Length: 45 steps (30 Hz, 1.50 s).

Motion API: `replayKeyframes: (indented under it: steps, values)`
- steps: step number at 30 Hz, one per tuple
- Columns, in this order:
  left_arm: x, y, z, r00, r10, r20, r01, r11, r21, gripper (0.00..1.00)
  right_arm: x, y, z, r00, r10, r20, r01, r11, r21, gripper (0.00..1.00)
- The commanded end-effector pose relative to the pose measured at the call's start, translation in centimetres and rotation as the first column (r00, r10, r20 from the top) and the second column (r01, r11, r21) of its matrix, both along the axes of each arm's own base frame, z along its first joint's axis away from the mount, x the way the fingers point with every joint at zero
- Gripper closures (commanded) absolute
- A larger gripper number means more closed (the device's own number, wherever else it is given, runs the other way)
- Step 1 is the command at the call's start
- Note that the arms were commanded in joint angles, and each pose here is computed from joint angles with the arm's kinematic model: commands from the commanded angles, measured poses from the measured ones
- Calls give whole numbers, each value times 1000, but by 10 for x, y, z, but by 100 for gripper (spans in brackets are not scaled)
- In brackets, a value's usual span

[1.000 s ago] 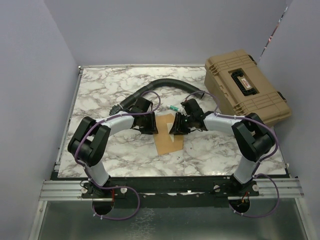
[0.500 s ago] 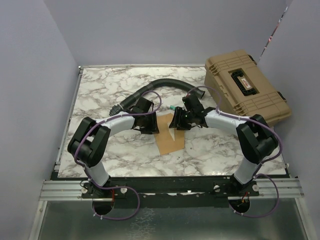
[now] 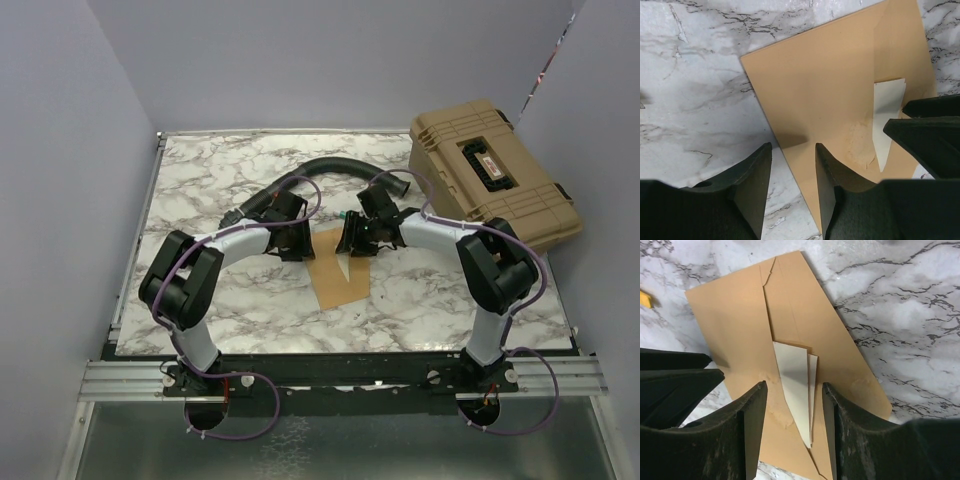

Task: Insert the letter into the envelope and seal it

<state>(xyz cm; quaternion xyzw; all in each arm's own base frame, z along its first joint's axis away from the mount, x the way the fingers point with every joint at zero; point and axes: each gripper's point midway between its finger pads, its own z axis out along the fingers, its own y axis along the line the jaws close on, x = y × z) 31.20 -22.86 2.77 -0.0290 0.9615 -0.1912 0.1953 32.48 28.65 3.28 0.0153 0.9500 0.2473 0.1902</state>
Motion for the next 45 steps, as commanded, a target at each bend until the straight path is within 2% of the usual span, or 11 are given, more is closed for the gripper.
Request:
replayKeyframes:
  steps: [1, 6, 9, 17, 21, 28, 31, 35, 39, 41, 45]
  values:
    - [-22, 9, -31, 993, -6, -119, 11, 999, 38, 59, -9, 10, -5, 998, 38, -47, -37, 999, 39, 47]
    - [-26, 1, -33, 990, -34, -139, 33, 999, -9, 61, -22, 33, -4, 993, 103, -60, -89, 974, 206, 44]
    - [-26, -1, -33, 990, -35, -138, 33, 999, -16, 61, -24, 40, -8, 991, 116, -70, -95, 963, 252, 44]
    - [-26, 2, -34, 990, -32, -134, 31, 999, -8, 61, -15, 39, -4, 995, 89, -43, -76, 968, 241, 44]
    - [-17, 8, -26, 996, -14, -88, 16, 1000, 17, 61, -11, 24, 12, 999, 32, -3, -31, 984, 175, 44]
    - [2, 13, 14, 999, -10, 46, 9, 1000, 21, 53, 7, -3, 80, 970, -7, 242, -24, 992, 123, 43]
    - [10, 16, 36, 993, 6, 118, -8, 1000, 16, 50, 18, -21, 87, 952, 2, 307, -17, 999, 48, 41]
    - [20, 25, 67, 973, 31, 228, -39, 999, 31, 51, 46, -41, 74, 923, 122, 366, -64, 984, -166, 39]
    - [27, 46, 88, 942, 85, 326, -115, 991, 74, 45, 89, -39, 62, 839, 328, 433, -183, 921, -343, 35]
    - [29, 56, 98, 926, 113, 359, -150, 985, 79, 42, 107, -36, 54, 823, 387, 417, -229, 896, -379, 35]
    - [30, 66, 113, 905, 166, 392, -200, 979, 48, 32, 117, -17, 39, 749, 545, 377, -396, 825, -404, 36]
